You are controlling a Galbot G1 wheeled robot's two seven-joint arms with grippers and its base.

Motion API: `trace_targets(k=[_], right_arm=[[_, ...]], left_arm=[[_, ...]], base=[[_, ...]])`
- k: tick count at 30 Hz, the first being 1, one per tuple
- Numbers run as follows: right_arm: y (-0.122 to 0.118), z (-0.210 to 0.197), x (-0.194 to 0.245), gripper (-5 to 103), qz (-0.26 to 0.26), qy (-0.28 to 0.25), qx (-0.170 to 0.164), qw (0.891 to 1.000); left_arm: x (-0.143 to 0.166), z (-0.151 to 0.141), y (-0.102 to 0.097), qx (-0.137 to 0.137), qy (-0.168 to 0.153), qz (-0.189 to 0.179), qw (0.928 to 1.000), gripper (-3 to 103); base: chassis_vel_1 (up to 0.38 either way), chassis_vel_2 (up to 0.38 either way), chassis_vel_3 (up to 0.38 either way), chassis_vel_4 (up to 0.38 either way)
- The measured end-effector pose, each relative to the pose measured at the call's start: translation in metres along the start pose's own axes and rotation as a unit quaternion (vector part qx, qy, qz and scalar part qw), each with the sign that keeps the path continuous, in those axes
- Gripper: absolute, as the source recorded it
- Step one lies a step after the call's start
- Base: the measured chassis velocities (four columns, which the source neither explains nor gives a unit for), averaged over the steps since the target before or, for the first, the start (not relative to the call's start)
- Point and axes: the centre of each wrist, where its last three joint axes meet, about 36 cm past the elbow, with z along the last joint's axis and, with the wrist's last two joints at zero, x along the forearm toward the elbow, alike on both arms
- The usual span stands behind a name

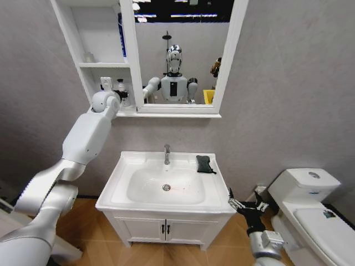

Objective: Move facial cleanser and shampoo from washbasin to cabinet, then wipe washbasin with towel.

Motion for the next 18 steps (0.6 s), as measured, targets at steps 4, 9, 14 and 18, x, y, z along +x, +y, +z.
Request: trace_targets(k=[4, 9, 14, 18], right_arm=[[0.001, 0.000, -0.001, 100, 0.000, 0.000, -0.001, 1.000], [0.002, 0.000, -0.002, 100, -0.001, -0.002, -0.002, 1.000], [0.004, -0.002, -0.003, 100, -0.001, -0.005, -0.004, 1.000], [0.004, -0.002, -0.003, 100, -0.002, -0.005, -0.004, 1.000]], left_arm=[[0.002, -0.002, 0.002, 0.000, -0.006, 0.000, 1.0000, 71], [0.028, -0.002, 0.004, -0.007, -0.015, 0.009, 0.9998, 96], [0.061, 0.004, 0.002, -0.003, -0.027, 0.022, 0.9994, 100], [0.084, 0.015, 0.008, -0.005, -0.037, 0.023, 0.9990, 100]], base=[[0.000, 0.000, 0.000, 0.000], [0.000, 0.000, 0.000, 0.000], [0.000, 0.000, 0.000, 0.000], [0.000, 0.000, 0.000, 0.000]])
